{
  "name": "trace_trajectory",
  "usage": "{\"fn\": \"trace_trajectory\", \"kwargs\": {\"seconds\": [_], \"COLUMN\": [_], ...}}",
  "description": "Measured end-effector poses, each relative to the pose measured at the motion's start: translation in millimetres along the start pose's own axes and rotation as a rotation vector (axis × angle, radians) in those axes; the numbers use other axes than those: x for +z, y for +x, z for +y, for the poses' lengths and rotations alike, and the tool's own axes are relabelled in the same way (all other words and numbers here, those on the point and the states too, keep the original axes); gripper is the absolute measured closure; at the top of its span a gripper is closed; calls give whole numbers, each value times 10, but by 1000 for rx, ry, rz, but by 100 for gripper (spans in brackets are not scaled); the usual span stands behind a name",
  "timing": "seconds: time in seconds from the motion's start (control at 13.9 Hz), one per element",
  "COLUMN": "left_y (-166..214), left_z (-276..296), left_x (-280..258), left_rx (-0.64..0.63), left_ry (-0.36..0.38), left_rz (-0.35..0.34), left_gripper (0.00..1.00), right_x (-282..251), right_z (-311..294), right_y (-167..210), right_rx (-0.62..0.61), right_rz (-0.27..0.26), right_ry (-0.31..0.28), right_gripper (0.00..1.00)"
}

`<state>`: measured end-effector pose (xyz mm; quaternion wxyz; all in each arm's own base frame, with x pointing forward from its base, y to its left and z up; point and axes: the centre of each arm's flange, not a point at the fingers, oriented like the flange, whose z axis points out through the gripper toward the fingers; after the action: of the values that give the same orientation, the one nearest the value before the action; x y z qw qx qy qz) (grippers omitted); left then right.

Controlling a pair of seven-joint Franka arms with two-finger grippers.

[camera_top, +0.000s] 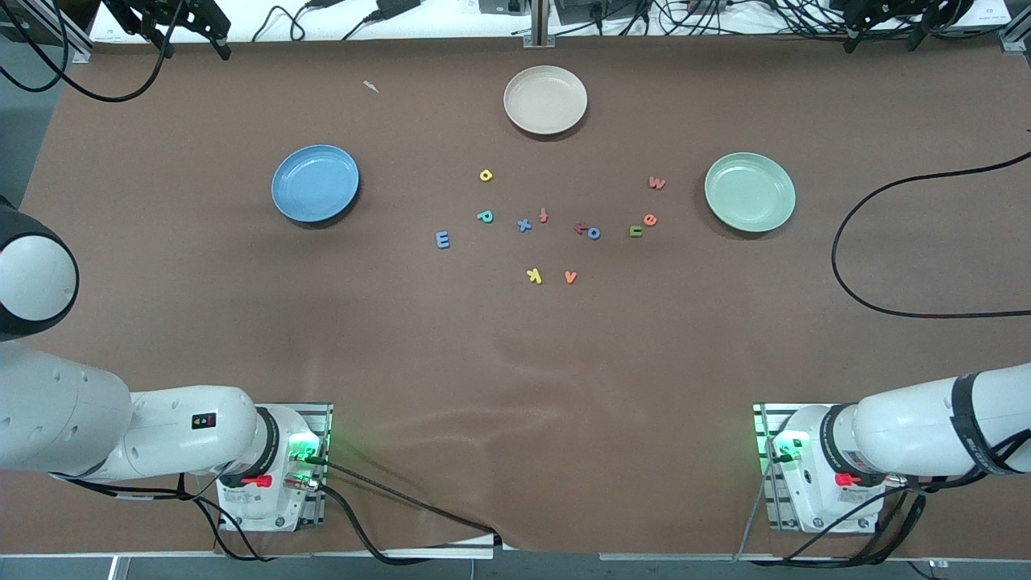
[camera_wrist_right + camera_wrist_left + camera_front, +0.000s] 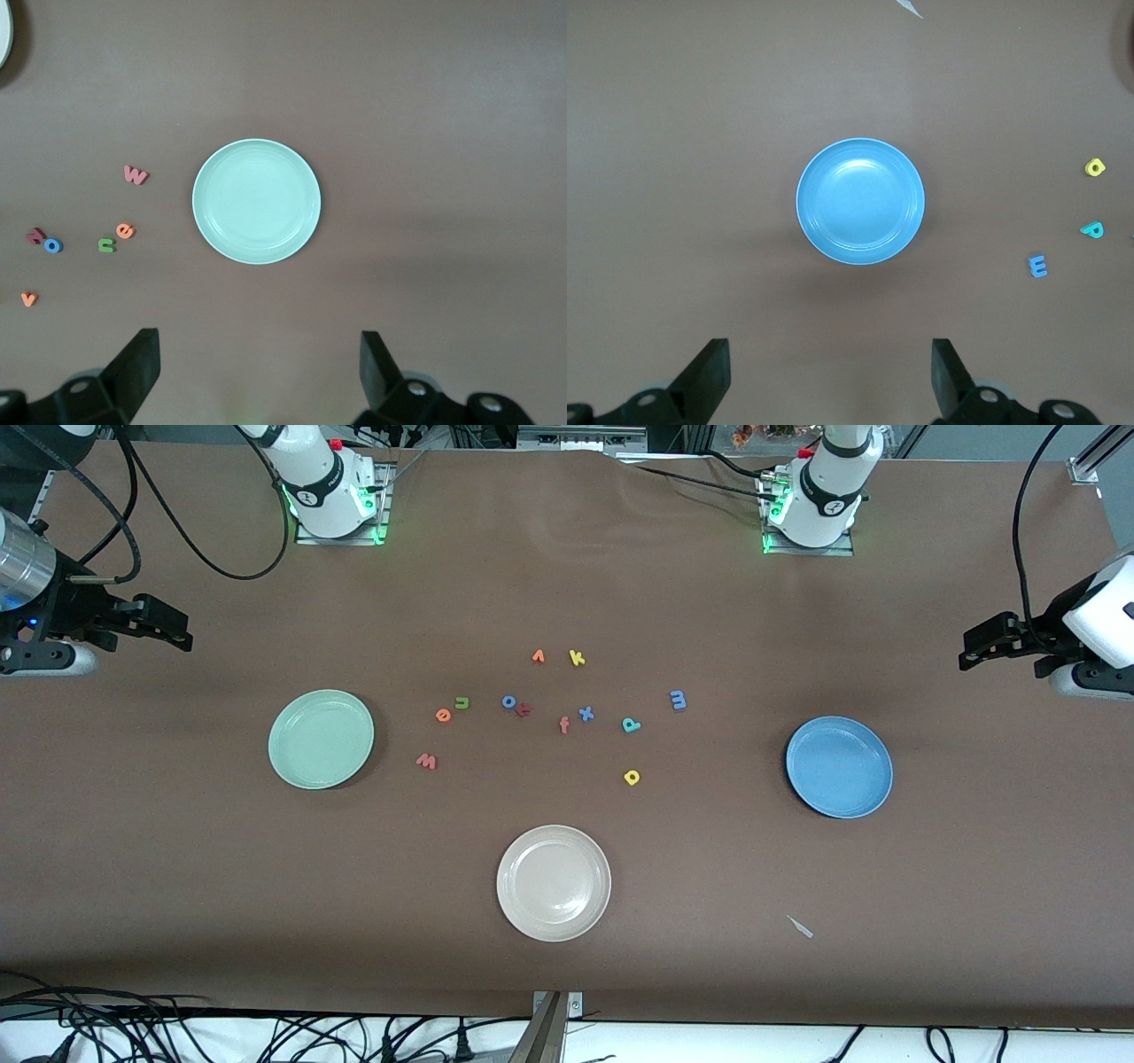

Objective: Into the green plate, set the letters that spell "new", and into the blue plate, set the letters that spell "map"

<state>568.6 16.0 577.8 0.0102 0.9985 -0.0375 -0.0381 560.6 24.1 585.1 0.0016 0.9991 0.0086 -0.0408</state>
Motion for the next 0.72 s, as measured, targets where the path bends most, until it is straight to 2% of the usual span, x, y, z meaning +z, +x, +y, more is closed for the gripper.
{"fn": "trace_trajectory", "kwargs": {"seconds": [0.72], "left_y": [0], "left_z": [-4], "left_x": [0], "left_rx": [-1], "left_ry": [0], "left_rz": [0], "left_gripper": [0], "right_x": [16], "right_z": [-61], "right_y": [-7], "right_rx": [-10], "right_rz": [-10], "right_ry": [-1], "right_gripper": [0]}}
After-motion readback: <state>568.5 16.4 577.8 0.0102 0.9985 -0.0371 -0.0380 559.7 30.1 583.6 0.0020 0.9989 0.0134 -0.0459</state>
